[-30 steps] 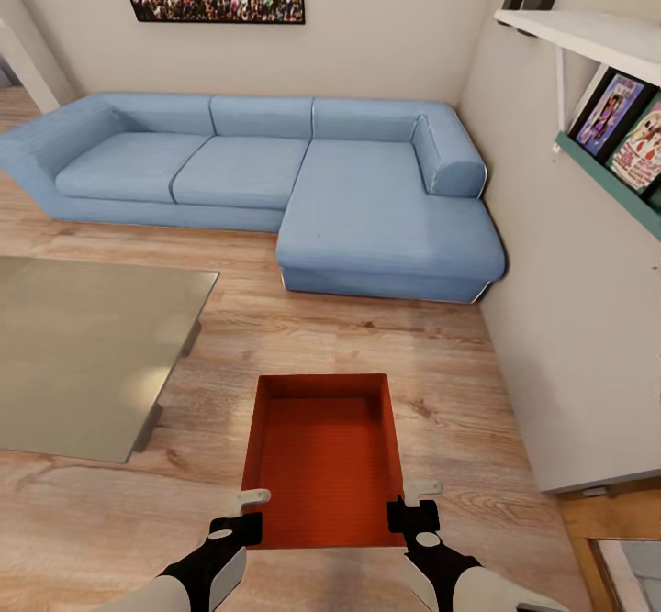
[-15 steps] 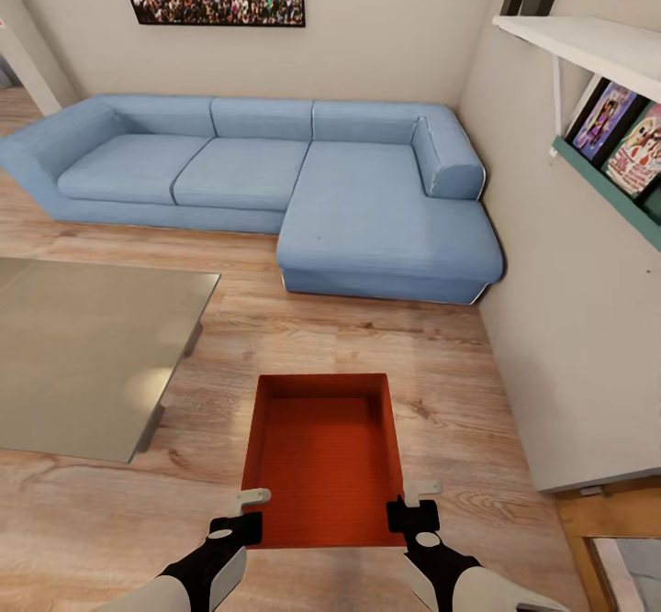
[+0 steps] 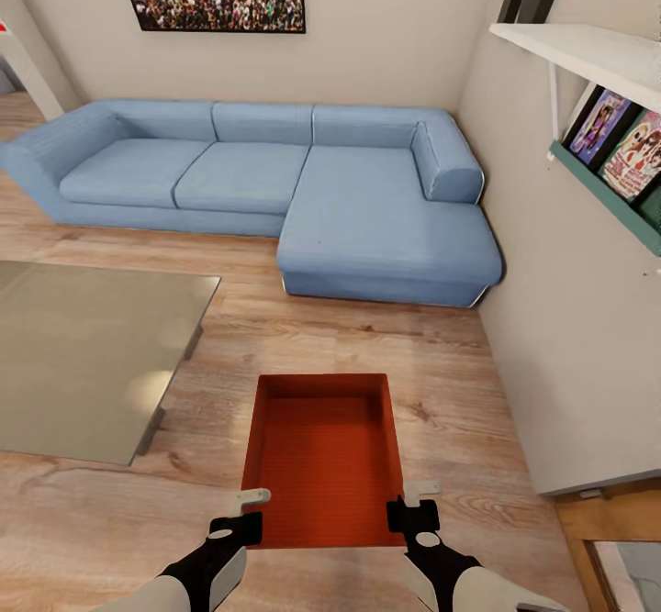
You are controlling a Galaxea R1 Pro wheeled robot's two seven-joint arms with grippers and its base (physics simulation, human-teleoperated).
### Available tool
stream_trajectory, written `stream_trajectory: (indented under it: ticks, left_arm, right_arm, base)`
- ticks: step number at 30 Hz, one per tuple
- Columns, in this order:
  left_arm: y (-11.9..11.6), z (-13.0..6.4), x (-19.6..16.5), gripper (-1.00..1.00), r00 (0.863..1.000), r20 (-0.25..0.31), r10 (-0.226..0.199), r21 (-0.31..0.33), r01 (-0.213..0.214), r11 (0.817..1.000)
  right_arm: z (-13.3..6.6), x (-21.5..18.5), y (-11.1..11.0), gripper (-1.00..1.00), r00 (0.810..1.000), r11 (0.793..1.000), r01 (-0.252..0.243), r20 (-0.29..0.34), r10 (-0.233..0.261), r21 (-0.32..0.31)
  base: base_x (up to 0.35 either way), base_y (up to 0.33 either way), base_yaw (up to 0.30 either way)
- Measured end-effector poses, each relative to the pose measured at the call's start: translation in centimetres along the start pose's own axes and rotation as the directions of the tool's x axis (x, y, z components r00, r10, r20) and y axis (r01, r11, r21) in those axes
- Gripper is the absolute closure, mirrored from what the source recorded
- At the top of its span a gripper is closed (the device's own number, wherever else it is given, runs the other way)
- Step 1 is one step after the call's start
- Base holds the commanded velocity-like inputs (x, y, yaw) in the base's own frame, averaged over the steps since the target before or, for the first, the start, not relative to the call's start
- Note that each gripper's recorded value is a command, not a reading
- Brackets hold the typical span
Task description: Move the two storage containers from the living room to the garage. In the garage, place one container on the floor and stack the other container on top of it (either order is fine).
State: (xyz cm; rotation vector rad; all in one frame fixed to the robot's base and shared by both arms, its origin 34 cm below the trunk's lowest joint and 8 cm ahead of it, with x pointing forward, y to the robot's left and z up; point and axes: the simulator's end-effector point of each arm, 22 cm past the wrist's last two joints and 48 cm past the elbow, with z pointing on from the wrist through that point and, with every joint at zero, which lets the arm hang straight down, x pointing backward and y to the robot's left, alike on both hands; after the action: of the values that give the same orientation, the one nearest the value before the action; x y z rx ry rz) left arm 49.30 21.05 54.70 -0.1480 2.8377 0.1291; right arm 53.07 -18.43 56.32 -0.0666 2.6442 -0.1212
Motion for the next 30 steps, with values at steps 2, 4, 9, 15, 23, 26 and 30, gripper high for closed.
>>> stream_trajectory:
  ticks: [2,4,9,15,23,26,30]
  left_arm:
    - [0.0,-0.1,-0.2,1.00,1.000,0.003,-0.001,0.000,0.001,1.000]
    - [0.0,-0.1,-0.3,1.00,1.000,0.007,-0.001,0.001,0.001,1.000]
    - [0.0,-0.3,-0.8,1.00,1.000,0.015,-0.002,0.001,0.002,1.000]
    - [0.0,-0.6,-1.3,1.00,1.000,0.026,-0.002,0.001,0.002,1.000]
    - [-0.1,-0.9,-1.8,1.00,0.999,0.038,-0.003,0.002,0.003,1.000]
    - [-0.1,-1.0,-2.1,1.00,0.999,0.042,-0.004,0.003,0.004,1.000]
    - [-0.1,-1.2,-2.4,1.00,0.999,0.049,-0.004,0.002,0.004,1.000]
  right_arm:
    - [-0.1,-0.2,0.0,1.00,1.000,1.000,0.000,0.003,0.000,0.000]
    - [-0.1,-0.4,0.0,1.00,1.000,1.000,0.000,0.007,0.000,0.001]
    - [-0.2,-0.8,-0.1,1.00,1.000,1.000,-0.001,0.015,0.001,0.002]
    - [-0.4,-1.3,-0.1,1.00,1.000,1.000,-0.003,0.025,0.003,0.003]
    - [-0.6,-2.0,-0.2,1.00,0.999,1.000,-0.003,0.037,0.003,0.003]
    - [-0.7,-2.2,-0.2,1.00,0.999,1.000,-0.003,0.042,0.002,0.004]
    - [-0.9,-2.6,-0.3,1.00,0.999,1.000,-0.003,0.049,0.003,0.005]
  base:
    - [0.000,0.000,0.000]
    - [0.000,0.000,0.000]
    - [0.000,0.000,0.000]
    - [0.000,0.000,0.000]
    - [0.000,0.000,0.000]
    - [0.000,0.000,0.000]
    - [0.000,0.000,0.000]
